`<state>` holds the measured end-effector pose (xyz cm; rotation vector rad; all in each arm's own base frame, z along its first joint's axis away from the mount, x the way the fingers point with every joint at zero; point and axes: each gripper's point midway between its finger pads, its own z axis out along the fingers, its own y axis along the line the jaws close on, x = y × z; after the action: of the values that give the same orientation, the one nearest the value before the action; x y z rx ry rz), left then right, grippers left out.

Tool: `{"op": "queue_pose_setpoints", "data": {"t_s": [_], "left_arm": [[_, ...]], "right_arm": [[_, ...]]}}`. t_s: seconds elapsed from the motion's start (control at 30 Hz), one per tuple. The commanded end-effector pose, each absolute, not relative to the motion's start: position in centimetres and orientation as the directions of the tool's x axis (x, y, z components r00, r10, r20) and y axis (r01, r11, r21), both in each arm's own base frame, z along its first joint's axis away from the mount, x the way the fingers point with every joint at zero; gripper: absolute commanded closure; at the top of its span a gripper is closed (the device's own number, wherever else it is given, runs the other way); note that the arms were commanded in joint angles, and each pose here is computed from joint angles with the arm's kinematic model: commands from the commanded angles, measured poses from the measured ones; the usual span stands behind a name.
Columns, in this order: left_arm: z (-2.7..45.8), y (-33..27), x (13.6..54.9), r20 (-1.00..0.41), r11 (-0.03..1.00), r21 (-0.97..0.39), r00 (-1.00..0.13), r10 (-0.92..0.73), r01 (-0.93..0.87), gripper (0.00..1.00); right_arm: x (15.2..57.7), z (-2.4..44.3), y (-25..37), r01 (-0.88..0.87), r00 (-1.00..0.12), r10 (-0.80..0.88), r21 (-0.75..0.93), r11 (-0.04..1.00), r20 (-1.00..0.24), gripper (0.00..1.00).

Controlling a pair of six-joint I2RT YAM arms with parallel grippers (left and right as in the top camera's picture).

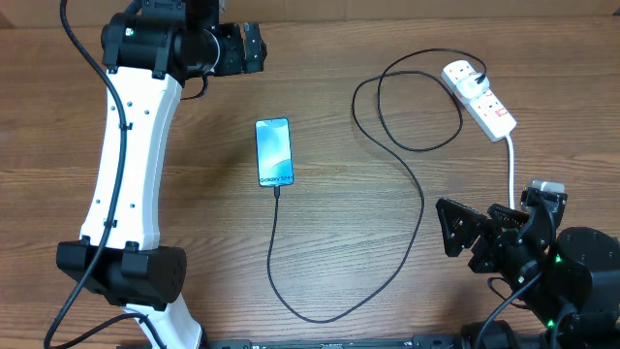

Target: Plug charger to phone and switch on socket

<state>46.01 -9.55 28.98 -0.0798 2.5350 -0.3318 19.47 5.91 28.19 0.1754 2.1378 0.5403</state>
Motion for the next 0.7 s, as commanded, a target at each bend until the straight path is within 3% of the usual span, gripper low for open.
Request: {"op": "queue_pose_setpoints", "data": {"t_s": [0.0,0.23,0.67], "left_arm": [[28.9,-9.4,46.1,-0.538,0.968,-0.251,-0.832,-0.136,0.005,0.00],[28.9,-9.4,46.1,-0.538,0.968,-0.251,-0.832,-0.135,0.005,0.00],[28.9,-9.4,46.1,-0.538,0.968,-0.251,-0.832,-0.135,0.005,0.00]], "right_arm": [[19.5,28.2,5.8,-0.092,-0.577,0.283,0.406,0.909,-0.766,0.00],[19.2,28.5,5.7,-0.101,-0.562,0.275,0.394,0.914,-0.780,0.00],[15.7,30.1,4.9,-0.147,-0.425,0.279,0.370,0.917,-0.861,0.00]]}}
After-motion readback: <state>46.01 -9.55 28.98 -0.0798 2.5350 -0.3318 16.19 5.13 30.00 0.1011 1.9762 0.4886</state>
